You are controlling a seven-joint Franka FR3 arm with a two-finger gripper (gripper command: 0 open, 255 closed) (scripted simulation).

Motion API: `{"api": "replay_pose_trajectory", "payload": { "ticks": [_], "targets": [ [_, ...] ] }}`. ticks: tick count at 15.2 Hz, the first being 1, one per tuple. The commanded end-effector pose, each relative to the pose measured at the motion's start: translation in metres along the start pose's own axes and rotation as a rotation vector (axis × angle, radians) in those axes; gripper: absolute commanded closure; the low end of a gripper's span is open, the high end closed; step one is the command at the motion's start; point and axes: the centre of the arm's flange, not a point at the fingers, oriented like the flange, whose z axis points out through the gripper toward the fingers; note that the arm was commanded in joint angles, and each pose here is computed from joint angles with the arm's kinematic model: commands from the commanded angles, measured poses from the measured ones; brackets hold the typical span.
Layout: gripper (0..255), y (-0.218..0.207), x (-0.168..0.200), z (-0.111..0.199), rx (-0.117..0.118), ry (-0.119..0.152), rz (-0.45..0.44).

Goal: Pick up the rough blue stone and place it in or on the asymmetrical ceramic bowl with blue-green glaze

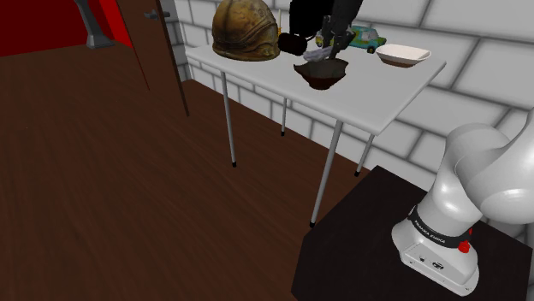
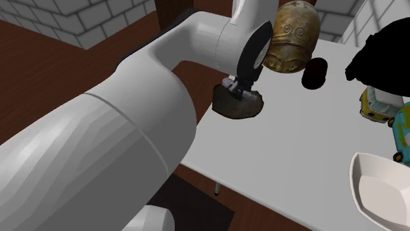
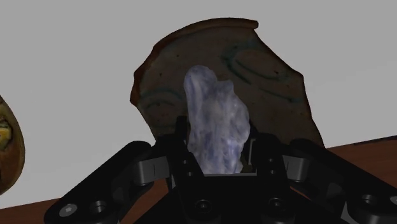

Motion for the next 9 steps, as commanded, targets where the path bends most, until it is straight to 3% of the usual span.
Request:
{"api": "replay_pose_trajectory", "payload": {
  "ticks": [1,9],
  "targets": [
    [255,-0.0015,-0.0008,0.0111,-0.001,0.0,0.0],
    [255,-0.0033,-0.0013,0.0188,-0.001,0.0,0.0]
  ]
}}
